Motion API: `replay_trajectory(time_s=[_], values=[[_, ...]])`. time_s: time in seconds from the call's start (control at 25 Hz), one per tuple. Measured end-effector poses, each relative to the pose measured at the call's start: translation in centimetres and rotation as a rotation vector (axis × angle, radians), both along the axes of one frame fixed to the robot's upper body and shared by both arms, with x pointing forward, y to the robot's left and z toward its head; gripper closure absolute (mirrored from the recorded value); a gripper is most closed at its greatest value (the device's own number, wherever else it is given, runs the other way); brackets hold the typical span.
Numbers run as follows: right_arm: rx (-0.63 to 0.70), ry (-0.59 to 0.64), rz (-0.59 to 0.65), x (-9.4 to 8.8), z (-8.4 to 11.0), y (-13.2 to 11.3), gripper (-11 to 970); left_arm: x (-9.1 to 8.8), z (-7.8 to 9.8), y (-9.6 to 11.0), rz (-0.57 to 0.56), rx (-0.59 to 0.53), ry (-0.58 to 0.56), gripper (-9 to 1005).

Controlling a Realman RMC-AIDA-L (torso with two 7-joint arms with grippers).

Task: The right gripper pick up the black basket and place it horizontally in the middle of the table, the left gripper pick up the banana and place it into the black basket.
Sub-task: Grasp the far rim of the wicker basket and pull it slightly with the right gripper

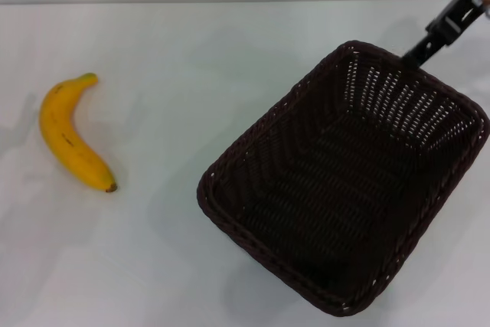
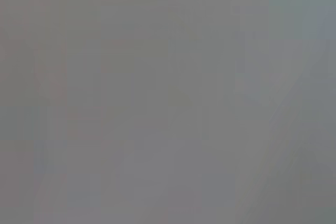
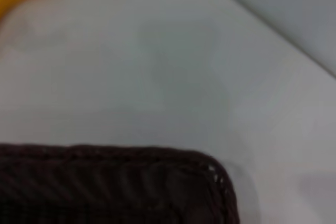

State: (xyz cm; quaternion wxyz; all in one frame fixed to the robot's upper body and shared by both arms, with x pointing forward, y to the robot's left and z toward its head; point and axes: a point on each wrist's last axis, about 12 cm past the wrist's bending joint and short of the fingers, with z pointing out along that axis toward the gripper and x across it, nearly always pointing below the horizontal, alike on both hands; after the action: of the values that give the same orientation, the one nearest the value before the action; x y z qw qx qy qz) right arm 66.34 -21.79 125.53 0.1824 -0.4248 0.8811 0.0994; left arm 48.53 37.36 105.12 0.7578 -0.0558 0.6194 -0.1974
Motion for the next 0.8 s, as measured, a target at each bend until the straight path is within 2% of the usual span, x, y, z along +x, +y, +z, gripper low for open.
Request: replay_trajectory(time_s=[0.44,0.6,0.8], values=[[-0.131,0.090,-0.032,0.8,-3.1,2.3,192,0.0,0.0,0.2,0.005,0.021,0.001,212],[-0.168,0.113,-0.006,0.7,-4.6,3.5,196,0.1,0.1,0.2,0.005,0.023,0.001,212],[-0.232,0.118,0.034,0.3,-5.5,4.7,201,0.2,0.1,0.2,0.000,0.027,0.002,212]])
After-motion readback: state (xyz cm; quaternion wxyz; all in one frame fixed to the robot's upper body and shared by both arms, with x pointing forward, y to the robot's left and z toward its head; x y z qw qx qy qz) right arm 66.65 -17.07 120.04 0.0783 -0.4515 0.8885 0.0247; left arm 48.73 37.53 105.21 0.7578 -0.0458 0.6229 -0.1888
